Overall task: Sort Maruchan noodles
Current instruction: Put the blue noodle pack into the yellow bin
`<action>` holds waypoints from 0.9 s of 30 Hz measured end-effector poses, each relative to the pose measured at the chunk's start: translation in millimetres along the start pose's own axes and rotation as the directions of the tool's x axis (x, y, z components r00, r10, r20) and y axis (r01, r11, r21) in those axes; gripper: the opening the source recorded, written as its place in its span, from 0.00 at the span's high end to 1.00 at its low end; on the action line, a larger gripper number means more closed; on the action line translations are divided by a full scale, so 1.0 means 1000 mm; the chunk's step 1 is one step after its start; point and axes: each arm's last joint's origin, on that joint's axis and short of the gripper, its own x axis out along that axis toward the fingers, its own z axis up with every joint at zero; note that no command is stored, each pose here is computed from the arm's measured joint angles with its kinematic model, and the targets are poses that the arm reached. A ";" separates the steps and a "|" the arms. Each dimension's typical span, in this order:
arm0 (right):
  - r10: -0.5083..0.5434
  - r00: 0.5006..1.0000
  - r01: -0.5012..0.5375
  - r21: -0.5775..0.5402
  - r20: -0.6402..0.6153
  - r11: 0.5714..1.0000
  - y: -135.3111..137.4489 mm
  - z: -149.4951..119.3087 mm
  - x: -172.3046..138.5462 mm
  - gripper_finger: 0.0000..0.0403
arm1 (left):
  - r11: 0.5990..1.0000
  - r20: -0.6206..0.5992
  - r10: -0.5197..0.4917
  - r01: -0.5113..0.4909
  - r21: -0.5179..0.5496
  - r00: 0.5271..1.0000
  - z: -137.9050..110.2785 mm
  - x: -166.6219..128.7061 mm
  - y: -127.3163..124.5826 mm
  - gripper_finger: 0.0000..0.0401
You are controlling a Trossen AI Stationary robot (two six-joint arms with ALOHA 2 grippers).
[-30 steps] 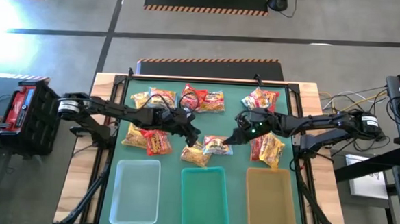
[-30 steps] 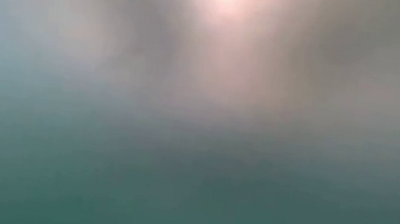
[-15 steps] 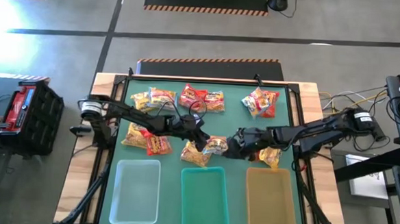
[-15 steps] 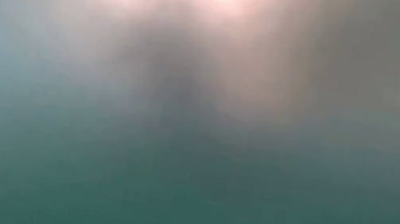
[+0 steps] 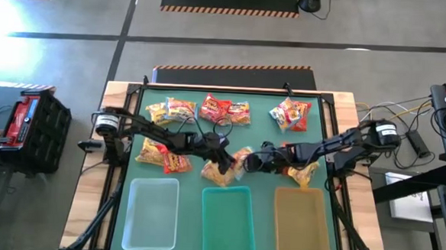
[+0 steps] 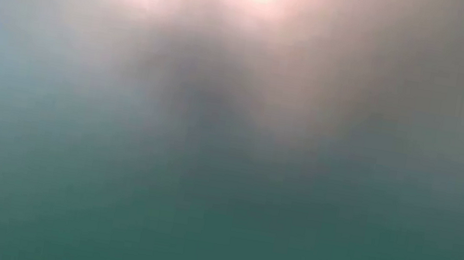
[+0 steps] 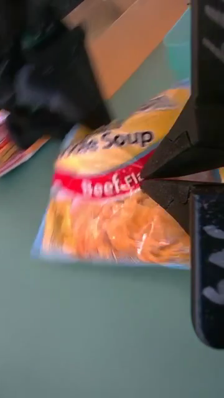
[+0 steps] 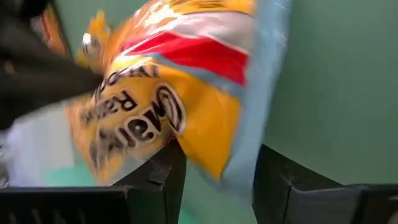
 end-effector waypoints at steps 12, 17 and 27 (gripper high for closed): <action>0.072 0.975 -0.053 -0.097 0.210 0.994 0.014 0.050 -0.011 0.67 | 1.000 -0.022 -0.027 0.026 -0.017 0.999 -0.003 0.000 -0.003 1.00; 0.180 0.972 -0.150 -0.190 0.151 0.970 0.039 0.061 -0.030 0.67 | 0.999 -0.021 -0.026 0.026 -0.028 0.999 -0.002 0.000 -0.003 1.00; 0.102 0.994 -0.093 -0.187 0.040 0.978 0.042 0.049 -0.055 0.67 | 0.999 0.055 0.012 -0.014 0.043 0.998 0.010 -0.011 -0.006 1.00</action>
